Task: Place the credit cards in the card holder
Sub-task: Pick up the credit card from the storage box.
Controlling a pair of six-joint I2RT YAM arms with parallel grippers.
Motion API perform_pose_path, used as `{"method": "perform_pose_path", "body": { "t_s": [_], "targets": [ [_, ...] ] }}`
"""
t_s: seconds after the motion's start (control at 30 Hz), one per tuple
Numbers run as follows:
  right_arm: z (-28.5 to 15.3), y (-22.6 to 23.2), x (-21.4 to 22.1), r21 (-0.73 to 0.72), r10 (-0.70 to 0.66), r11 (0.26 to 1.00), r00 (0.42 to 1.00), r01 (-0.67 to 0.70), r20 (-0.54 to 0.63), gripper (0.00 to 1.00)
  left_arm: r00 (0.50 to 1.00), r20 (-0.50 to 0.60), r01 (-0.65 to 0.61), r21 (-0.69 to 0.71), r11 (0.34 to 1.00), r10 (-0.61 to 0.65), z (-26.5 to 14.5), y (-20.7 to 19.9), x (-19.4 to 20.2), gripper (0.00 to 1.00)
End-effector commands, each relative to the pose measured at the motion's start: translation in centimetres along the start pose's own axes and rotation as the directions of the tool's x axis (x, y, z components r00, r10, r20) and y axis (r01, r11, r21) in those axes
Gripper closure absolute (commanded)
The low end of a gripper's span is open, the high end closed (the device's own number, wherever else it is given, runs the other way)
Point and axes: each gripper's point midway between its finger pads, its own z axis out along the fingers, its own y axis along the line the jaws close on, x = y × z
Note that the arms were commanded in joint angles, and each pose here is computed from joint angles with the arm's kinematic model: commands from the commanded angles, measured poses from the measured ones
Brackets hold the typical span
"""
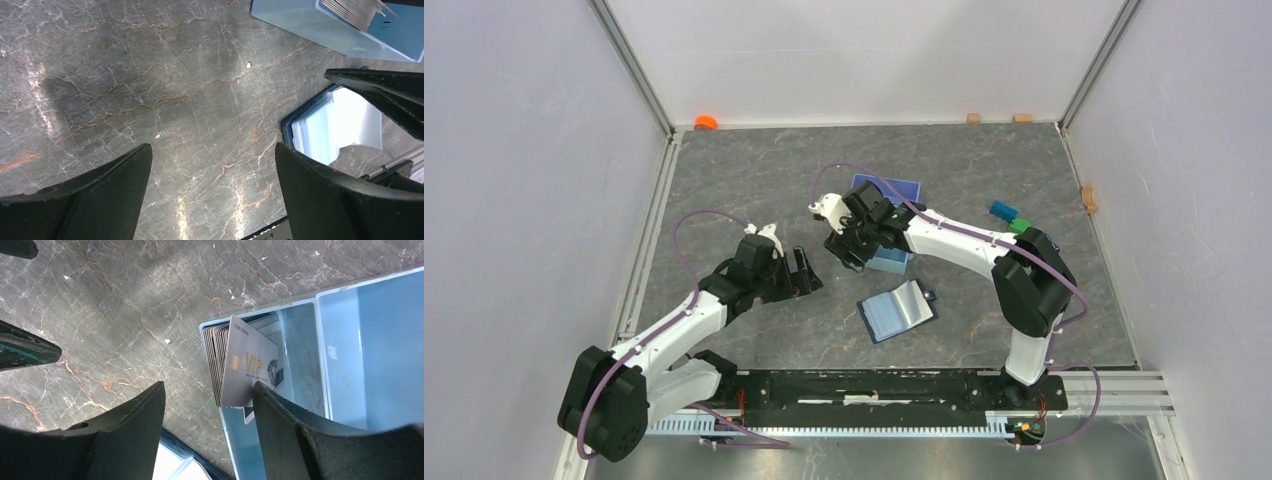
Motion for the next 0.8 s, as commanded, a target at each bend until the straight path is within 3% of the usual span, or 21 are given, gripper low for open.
{"method": "perform_pose_path", "body": {
  "t_s": [0.0, 0.53, 0.77],
  "targets": [
    [-2.0, 0.5, -2.6, -0.011, -0.014, 1.000, 0.997, 0.015, 0.079, 0.32, 0.999, -0.006, -0.032, 0.004, 0.999, 0.032, 0.1, 0.3, 0.1, 0.02],
    [-2.1, -0.3, -4.9, 0.019, -0.004, 1.000, 0.991, 0.001, 0.135, 0.42, 0.999, -0.011, -0.033, 0.010, 0.999, 0.033, 0.2, 0.2, 0.2, 0.02],
    [-1.1, -0.2, -4.5, 0.005, 0.000, 1.000, 0.994, -0.001, 0.106, 0.56, 0.999, -0.019, -0.032, 0.013, 0.999, 0.032, 0.3, 0.2, 0.3, 0.02]
  ]
}}
